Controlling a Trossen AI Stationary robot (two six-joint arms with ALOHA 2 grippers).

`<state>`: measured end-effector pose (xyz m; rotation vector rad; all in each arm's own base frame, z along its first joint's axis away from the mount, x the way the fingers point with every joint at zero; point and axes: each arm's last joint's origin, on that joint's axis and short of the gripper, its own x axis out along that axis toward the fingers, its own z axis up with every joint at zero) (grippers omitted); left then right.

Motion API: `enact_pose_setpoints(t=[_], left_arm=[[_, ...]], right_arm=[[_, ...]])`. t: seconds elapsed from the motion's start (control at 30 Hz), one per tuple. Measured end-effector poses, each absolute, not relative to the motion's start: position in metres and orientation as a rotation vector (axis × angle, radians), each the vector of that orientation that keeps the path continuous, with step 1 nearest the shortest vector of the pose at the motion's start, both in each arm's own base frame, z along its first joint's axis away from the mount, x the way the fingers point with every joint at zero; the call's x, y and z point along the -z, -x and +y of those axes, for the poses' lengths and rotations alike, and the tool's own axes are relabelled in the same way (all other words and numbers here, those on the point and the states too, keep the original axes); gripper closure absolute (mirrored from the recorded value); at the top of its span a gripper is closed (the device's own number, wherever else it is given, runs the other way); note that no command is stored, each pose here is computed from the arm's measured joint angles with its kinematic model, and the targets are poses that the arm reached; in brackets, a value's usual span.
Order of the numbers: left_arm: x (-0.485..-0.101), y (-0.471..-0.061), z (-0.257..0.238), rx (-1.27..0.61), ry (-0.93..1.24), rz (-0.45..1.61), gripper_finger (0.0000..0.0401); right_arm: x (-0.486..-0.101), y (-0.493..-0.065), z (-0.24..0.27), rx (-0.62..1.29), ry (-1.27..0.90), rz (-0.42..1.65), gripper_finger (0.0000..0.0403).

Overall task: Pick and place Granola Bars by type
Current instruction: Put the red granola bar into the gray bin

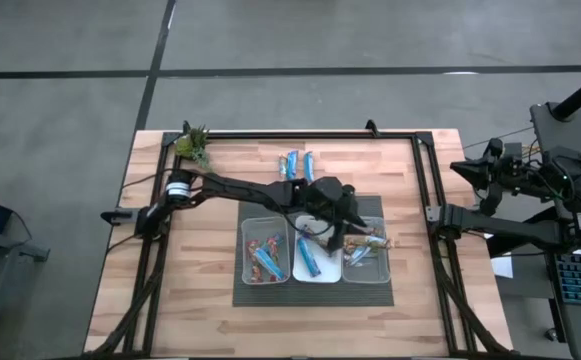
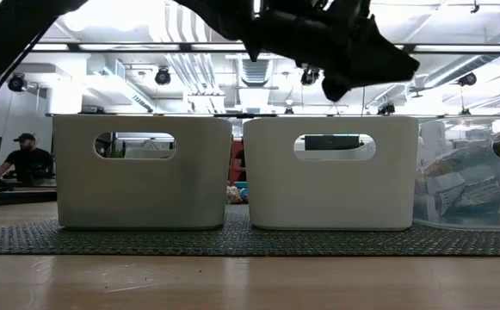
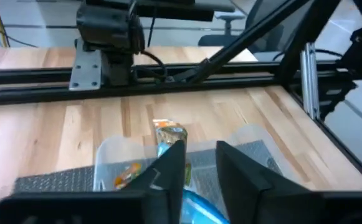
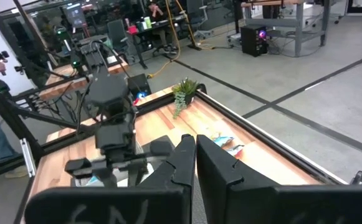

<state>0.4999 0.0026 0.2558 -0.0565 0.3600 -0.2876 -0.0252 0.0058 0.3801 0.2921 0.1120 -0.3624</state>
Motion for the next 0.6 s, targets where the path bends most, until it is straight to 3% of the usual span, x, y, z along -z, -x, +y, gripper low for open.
enact_pose_setpoints(t=[0.17, 0.6], left_arm=[[-0.277, -0.491, 0.002, 0.296, 0.034, 0.356, 0.0393], [-0.337, -0.447, 0.004, 0.211, -0.002, 0.4, 0.0401]], right_arm=[[-0.38, 0.025, 0.006, 0.362, -0.292, 0.112, 0.0394], [-0.371, 0.017, 0.003, 0.393, -0.311, 0.148, 0.0394]])
